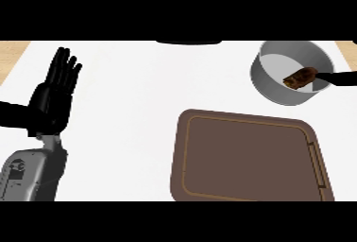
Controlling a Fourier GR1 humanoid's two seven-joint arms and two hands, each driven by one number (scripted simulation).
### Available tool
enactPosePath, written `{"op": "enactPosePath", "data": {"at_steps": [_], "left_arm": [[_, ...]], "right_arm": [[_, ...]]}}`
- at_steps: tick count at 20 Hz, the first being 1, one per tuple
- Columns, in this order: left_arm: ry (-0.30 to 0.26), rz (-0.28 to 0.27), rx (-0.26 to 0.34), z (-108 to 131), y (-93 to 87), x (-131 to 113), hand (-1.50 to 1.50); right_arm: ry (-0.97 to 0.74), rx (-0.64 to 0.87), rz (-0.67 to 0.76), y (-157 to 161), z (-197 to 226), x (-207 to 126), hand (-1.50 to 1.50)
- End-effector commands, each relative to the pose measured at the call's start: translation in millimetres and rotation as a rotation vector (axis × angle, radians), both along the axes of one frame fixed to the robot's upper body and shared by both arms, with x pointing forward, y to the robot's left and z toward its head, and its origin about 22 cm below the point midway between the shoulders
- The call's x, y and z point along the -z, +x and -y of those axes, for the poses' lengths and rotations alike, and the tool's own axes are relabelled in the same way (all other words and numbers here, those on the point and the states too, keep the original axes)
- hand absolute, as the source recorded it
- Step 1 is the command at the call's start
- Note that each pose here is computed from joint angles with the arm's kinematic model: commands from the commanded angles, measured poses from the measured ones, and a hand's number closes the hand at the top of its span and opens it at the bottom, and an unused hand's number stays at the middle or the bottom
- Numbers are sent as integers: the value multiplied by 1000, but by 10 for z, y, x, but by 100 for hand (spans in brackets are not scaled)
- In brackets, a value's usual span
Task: Pick the sweet potato from the tray and place it in the pot
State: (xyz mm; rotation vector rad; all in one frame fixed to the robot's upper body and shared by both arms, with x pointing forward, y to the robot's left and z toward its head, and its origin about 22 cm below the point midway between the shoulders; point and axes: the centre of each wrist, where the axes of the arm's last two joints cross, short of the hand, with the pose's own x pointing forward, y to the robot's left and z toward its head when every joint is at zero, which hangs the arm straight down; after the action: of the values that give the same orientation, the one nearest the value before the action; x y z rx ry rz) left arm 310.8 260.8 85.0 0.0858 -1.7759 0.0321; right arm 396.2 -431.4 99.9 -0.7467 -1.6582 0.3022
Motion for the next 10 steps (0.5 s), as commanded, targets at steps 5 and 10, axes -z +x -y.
{"op": "enactPosePath", "data": {"at_steps": [5,10], "left_arm": [[8,-2,12,-44,13,6,0],[6,4,13,-77,-111,212,0]], "right_arm": [[266,79,141,-225,437,-154,-150],[327,117,224,-491,797,-247,-150]]}}
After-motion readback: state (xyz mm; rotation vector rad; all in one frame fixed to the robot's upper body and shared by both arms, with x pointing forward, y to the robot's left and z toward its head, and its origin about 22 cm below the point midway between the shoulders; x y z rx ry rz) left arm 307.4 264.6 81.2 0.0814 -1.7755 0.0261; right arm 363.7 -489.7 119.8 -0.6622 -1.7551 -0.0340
